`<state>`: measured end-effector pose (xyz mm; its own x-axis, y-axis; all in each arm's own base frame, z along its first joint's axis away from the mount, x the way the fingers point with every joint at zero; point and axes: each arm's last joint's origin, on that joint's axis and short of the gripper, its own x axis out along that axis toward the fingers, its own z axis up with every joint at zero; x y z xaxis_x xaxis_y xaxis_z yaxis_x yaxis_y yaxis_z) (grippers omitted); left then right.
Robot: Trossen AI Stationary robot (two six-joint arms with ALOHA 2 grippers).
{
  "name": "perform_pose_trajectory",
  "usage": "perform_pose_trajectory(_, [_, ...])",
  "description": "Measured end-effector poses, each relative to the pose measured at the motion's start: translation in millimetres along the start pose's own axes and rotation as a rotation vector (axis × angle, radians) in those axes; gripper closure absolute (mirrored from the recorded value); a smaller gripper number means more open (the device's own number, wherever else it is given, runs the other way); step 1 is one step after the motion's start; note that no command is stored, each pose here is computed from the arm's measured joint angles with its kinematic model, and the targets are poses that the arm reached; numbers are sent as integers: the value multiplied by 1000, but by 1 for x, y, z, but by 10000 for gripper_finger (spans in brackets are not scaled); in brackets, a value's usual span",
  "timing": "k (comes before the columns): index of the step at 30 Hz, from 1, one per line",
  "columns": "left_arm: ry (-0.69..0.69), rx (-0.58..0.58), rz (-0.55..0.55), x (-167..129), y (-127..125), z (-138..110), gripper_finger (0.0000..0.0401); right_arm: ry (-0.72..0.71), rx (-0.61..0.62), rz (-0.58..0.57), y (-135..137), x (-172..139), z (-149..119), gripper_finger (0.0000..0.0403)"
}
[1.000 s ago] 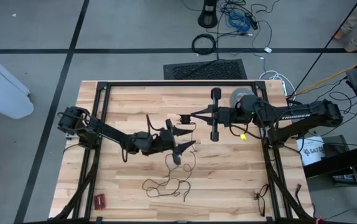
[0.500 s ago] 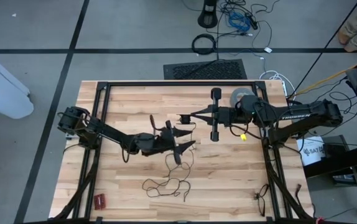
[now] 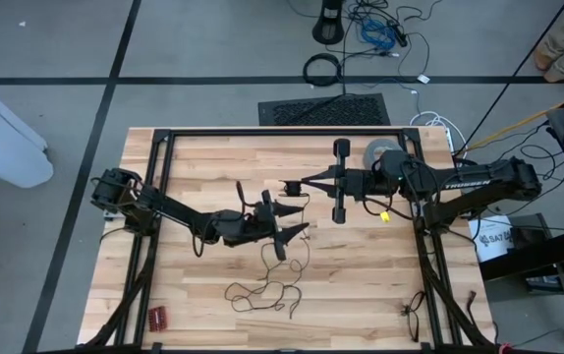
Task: Coil cords
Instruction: Coil the black wire onto the spool
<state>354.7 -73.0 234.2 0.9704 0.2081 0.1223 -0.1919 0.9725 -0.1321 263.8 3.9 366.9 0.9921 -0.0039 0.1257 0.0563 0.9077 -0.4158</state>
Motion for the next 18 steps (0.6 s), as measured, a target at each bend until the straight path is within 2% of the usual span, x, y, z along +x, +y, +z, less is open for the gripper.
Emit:
perform_pose_trajectory(5, [11, 19, -3, 0, -1, -1, 201, 1, -4, 0, 0, 0, 0, 403])
perform_pose_trajectory(15, [31, 50, -7, -3, -2, 4, 284, 22, -4, 10, 1, 0, -2, 403])
perform_pose_trajectory(18, [78, 76, 31, -6, 0, 6, 310, 23, -4, 10, 1, 0, -2, 403])
